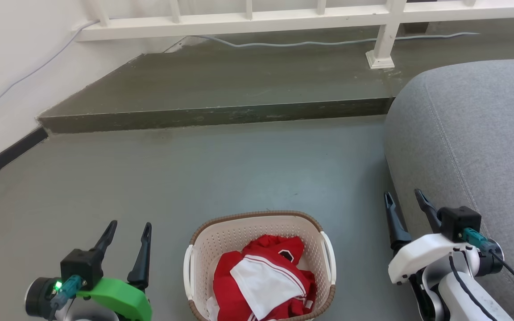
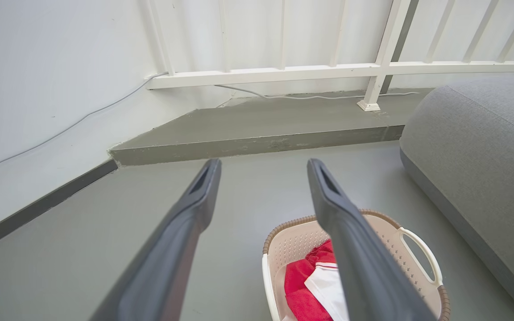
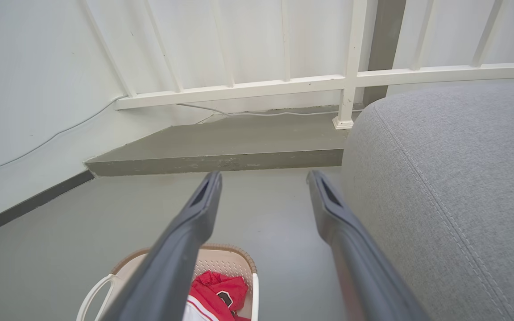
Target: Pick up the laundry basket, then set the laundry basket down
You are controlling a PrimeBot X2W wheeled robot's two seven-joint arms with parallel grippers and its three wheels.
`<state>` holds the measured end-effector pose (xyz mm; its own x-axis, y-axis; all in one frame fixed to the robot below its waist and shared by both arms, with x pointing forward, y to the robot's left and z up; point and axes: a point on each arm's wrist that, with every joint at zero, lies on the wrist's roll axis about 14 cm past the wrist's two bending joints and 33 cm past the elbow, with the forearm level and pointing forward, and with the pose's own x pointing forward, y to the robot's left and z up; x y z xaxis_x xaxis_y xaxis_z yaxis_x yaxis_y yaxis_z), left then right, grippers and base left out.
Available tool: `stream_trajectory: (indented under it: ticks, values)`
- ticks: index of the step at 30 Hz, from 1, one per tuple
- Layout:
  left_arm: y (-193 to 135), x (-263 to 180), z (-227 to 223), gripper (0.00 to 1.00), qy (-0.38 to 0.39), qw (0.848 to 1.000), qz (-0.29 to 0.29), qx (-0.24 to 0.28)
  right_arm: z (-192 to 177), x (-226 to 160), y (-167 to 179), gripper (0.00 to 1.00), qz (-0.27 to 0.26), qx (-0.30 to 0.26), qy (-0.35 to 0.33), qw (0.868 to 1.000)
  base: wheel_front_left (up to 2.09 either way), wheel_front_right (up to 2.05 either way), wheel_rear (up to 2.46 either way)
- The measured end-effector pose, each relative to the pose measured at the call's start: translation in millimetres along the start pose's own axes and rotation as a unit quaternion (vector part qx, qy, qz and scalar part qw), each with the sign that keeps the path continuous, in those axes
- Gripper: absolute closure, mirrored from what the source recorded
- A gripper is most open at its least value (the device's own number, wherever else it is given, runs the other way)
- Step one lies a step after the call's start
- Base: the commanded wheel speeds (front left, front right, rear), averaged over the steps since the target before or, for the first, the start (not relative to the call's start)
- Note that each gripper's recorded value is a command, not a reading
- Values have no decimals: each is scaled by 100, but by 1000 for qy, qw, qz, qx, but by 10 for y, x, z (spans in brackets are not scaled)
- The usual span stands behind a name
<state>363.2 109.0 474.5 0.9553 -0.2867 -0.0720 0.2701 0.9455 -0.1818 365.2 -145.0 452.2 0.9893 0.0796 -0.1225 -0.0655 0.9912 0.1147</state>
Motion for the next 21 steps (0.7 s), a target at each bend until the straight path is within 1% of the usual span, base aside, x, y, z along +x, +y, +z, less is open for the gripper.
stream_trajectory:
  ticks: [7, 12, 21]
  values:
    - [11, -57, -30, 0, 1, 1000, 7, 0, 29, -29, -11, 0, -2, -4, -7, 1000, 0, 0, 0]
    - [4, -38, 59, 0, -15, 1000, 9, -1, 43, -53, -27, 0, -5, -6, -10, 1000, 0, 0, 0]
    - [63, -108, 5, 0, -10, 1000, 23, -3, 49, -71, -23, 0, -4, -13, -13, 1000, 0, 0, 0]
